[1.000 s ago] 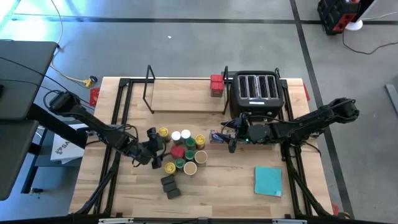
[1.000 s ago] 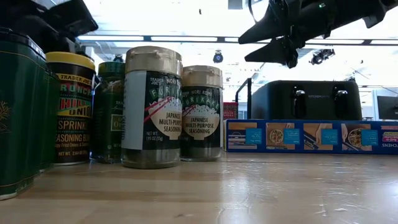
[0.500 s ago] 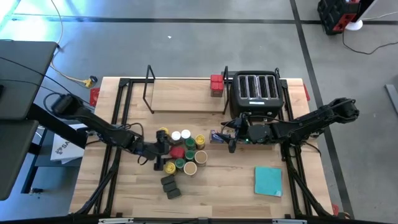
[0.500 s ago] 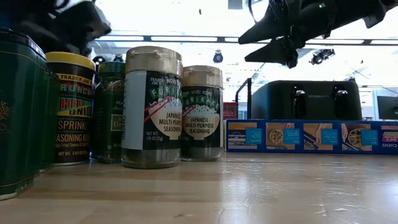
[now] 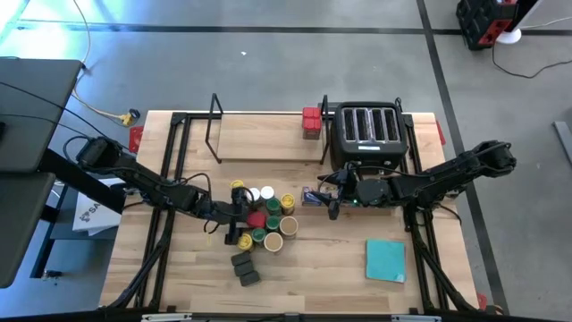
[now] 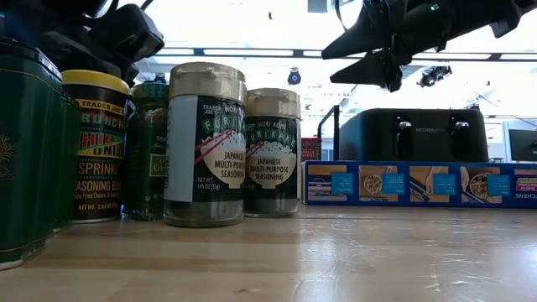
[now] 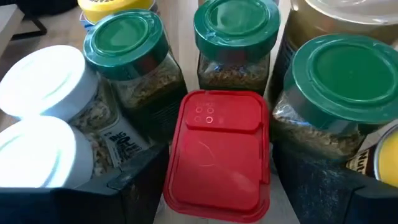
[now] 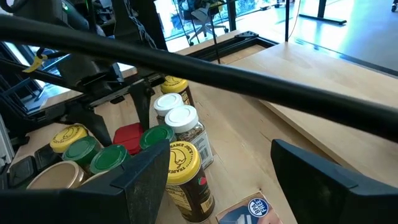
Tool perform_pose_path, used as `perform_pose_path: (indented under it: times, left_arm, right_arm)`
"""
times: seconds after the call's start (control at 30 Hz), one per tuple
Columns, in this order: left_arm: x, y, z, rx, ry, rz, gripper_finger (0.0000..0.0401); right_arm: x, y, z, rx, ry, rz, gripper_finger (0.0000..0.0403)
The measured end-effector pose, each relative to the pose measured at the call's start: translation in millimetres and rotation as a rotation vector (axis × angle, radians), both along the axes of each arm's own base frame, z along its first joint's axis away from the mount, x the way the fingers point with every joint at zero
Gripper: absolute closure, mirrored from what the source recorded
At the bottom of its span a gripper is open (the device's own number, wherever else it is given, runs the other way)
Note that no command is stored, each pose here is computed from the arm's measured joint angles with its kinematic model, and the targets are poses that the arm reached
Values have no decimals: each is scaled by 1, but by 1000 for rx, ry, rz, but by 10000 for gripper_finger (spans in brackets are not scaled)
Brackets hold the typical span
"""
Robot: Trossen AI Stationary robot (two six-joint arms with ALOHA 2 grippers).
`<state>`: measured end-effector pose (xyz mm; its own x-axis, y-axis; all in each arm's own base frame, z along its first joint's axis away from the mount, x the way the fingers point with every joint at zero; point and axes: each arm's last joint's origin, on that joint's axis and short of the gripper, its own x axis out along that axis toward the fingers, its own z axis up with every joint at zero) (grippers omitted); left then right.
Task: Shelf spices
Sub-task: Put the red seasoning can on the shelf aligned with the other red seasoning cans
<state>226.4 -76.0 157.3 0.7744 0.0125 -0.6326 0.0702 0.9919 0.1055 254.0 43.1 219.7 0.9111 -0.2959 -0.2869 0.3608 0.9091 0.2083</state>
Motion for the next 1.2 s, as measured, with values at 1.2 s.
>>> perform_pose_path:
  times: [1.2]
  left_arm:
    - [14, 10, 142, 93, -127, 62, 242]
  right_arm:
    - [0, 0, 0, -1, 4, 0, 128]
